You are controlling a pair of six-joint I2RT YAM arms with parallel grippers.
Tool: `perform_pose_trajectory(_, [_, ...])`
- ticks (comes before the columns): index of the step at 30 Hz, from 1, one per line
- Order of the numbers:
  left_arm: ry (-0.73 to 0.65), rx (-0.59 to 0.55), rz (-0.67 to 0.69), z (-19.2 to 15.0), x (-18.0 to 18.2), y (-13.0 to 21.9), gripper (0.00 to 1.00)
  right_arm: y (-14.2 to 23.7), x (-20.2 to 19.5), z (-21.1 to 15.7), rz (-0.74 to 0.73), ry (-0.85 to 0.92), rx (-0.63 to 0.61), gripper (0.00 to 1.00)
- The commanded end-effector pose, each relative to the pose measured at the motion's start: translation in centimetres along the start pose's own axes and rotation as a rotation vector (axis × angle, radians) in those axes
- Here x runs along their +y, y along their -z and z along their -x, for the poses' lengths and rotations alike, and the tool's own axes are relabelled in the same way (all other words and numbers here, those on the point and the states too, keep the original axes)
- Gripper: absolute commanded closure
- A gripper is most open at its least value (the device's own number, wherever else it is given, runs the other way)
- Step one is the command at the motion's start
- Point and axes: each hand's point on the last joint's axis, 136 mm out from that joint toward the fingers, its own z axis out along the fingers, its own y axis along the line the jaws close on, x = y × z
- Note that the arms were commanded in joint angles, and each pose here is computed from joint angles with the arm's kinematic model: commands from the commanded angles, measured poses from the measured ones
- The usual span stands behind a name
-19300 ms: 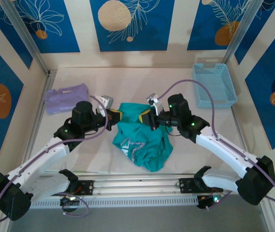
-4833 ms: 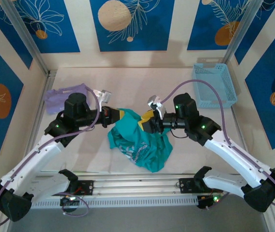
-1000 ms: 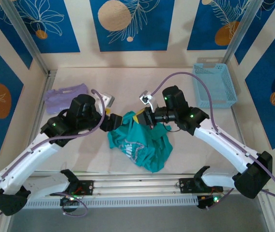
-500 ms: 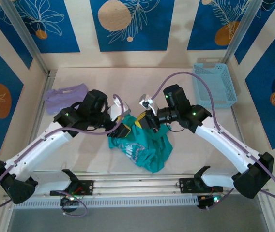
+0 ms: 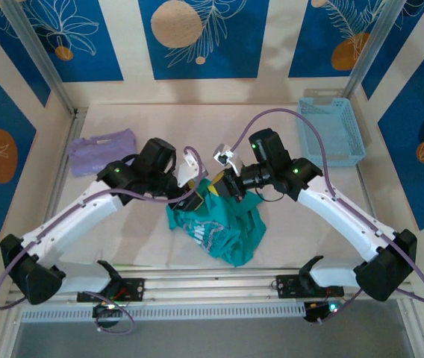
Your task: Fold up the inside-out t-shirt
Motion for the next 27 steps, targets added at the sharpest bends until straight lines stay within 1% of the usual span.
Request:
perform_pose_trajectory(1, [-0.025, -0.073, -0.029, 2.6, -0.7, 0.9, 0.67, 0.9, 0.7, 0.5, 0.001, 0.025, -0.012, 1.0])
perform_pose_trajectory(2, [-0.015, -0.097, -0.034, 3.3, -0.8, 1.1, 0.75, 0.9, -0.1, 0.3, -0.04, 0.006, -0.006, 1.0])
perform_pose_trajectory(3, [0.004, -0.119, -0.036, 3.8, -0.8, 1.4, 0.79, 1.0, -1.5, 0.1, -0.117, -0.029, -0.001, 0.98])
perform_pose_trajectory(4, [0.022, -0.139, -0.044, 4.1, -0.9, 1.6, 0.81, 1.4, -3.4, 0.1, -0.219, -0.081, -0.003, 0.92])
perform_pose_trajectory(6, [0.079, -0.176, -0.072, 4.5, -1.1, 1.9, 0.89, 3.7, -7.5, -0.4, -0.476, -0.207, -0.005, 0.79])
perform_pose_trajectory(8, [0.126, -0.206, -0.103, 4.7, -1.4, 2.3, 0.93, 5.5, -8.4, -0.8, -0.598, -0.218, -0.014, 0.71])
perform_pose_trajectory(9, [0.151, -0.226, -0.12, 4.8, -1.5, 2.6, 0.95, 6.1, -8.2, -0.7, -0.622, -0.208, -0.035, 0.68])
perform_pose_trajectory(11, [0.194, -0.271, -0.151, 5.2, -1.9, 3.0, 0.97, 6.7, -6.5, -0.3, -0.596, -0.166, -0.086, 0.64])
perform_pose_trajectory(13, [0.214, -0.305, -0.186, 5.6, -2.3, 3.4, 0.99, 6.4, -3.9, -0.1, -0.512, -0.101, -0.131, 0.61])
perform_pose_trajectory(15, [0.223, -0.319, -0.192, 5.6, -2.5, 3.7, 1.0, 5.7, -0.7, -0.3, -0.386, -0.025, -0.171, 0.59])
perform_pose_trajectory(19, [0.24, -0.339, -0.191, 5.9, -2.4, 3.9, 1.0, 4.3, 3.0, -1.0, -0.19, 0.002, -0.205, 0.57])
perform_pose_trajectory(21, [0.243, -0.337, -0.198, 5.8, -2.5, 4.0, 1.0, 3.3, 3.1, -1.4, -0.167, -0.007, -0.199, 0.57])
perform_pose_trajectory(23, [0.238, -0.34, -0.207, 5.7, -2.7, 3.9, 1.0, 2.4, 2.6, -1.6, -0.178, -0.01, -0.182, 0.57])
perform_pose_trajectory(27, [0.241, -0.33, -0.21, 5.4, -2.7, 3.6, 1.0, 1.3, 2.2, -0.8, -0.174, 0.008, -0.176, 0.57])
